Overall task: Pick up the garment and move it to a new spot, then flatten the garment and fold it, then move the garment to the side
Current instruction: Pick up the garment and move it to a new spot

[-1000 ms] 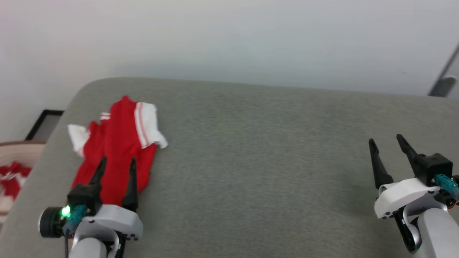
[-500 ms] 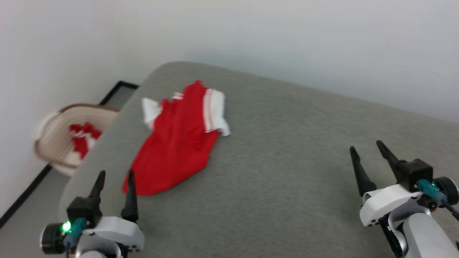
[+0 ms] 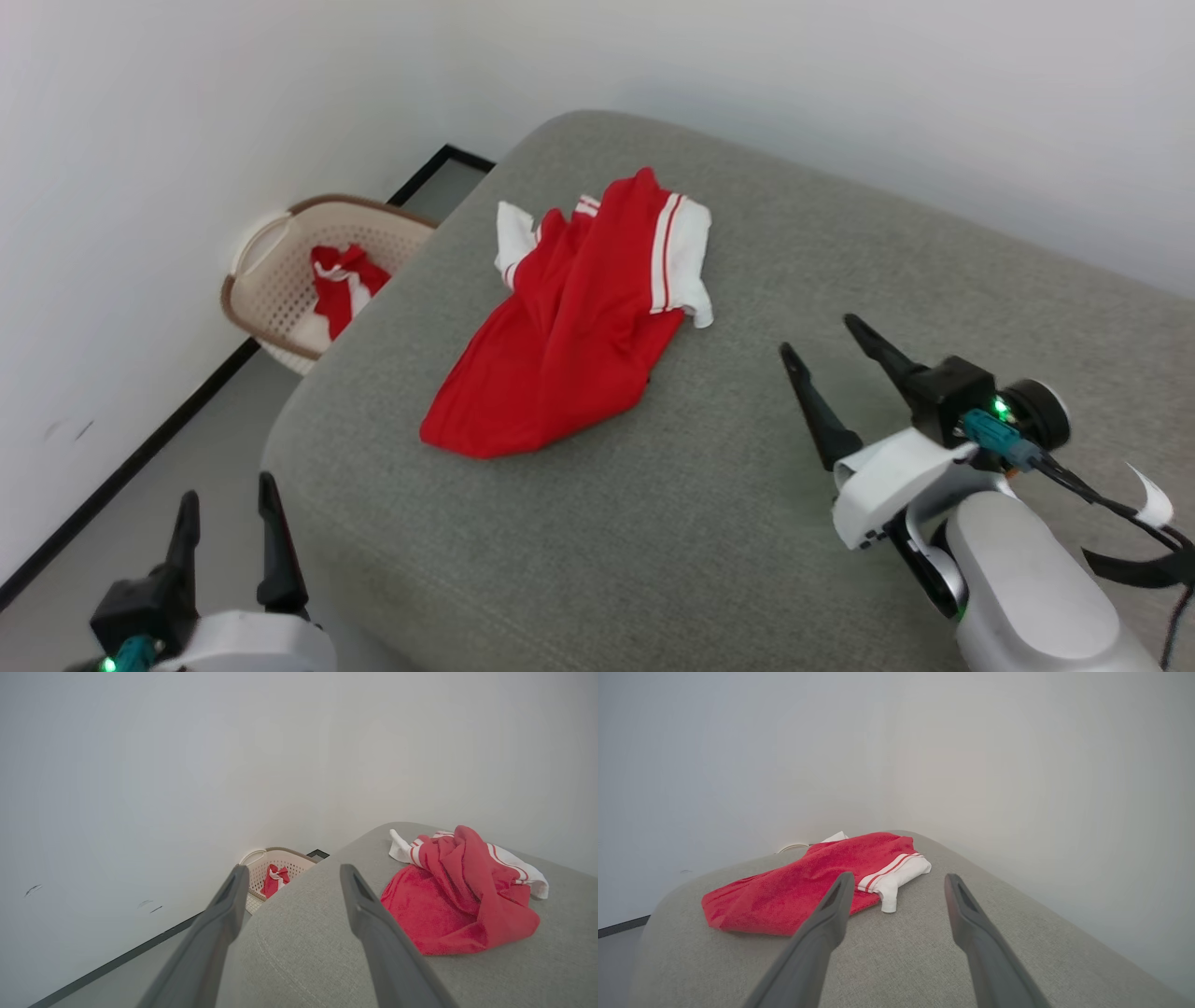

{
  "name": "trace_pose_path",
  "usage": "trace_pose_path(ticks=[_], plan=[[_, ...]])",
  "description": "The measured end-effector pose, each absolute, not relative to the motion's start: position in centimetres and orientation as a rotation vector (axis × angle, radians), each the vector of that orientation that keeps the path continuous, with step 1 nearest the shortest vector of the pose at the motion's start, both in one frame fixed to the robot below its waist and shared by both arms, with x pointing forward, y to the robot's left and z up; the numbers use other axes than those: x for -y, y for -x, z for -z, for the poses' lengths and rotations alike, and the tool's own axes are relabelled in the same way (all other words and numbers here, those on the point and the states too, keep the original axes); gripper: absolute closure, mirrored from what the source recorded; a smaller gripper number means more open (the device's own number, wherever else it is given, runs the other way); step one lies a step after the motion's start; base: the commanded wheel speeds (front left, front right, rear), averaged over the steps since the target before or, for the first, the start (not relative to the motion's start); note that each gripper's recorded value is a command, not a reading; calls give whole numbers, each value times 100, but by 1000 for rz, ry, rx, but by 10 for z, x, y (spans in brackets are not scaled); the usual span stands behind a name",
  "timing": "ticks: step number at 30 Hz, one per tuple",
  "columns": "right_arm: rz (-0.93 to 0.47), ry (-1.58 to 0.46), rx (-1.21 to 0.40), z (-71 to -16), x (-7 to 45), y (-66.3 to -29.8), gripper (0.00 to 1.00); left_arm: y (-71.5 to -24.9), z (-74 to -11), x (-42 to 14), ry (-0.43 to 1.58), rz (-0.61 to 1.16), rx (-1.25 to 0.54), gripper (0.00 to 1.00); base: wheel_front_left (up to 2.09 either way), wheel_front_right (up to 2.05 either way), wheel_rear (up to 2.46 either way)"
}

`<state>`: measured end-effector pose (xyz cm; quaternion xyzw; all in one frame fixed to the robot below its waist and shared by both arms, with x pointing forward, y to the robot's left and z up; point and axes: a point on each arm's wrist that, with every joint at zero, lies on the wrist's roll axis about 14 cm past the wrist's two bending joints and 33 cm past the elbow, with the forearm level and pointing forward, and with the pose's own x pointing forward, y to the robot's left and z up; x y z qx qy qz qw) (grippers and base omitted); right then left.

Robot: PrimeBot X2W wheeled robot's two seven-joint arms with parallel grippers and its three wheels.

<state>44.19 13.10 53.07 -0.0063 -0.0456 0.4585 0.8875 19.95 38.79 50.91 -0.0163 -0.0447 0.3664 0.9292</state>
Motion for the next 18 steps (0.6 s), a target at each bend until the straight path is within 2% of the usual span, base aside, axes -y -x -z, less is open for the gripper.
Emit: trace_pose_path(ticks=[5, 11, 14, 18], plan=[[-1002, -3, 69, -523, -145, -439, 0, -190, -506, -388, 37, -788, 77, 0, -17, -17, -17], [-987, -37, 69, -527, -142, -443, 0, -193, -496, -378, 71, -757, 59, 0, -1, -1, -1], [-931, -78, 57, -526, -128, -450, 0, -213, -492, -364, 68, -667, 39, 0, 0, 0, 0], [-859, -98, 35, -515, -103, -453, 0, -260, -509, -351, 6, -505, 60, 0, 0, 0, 0]])
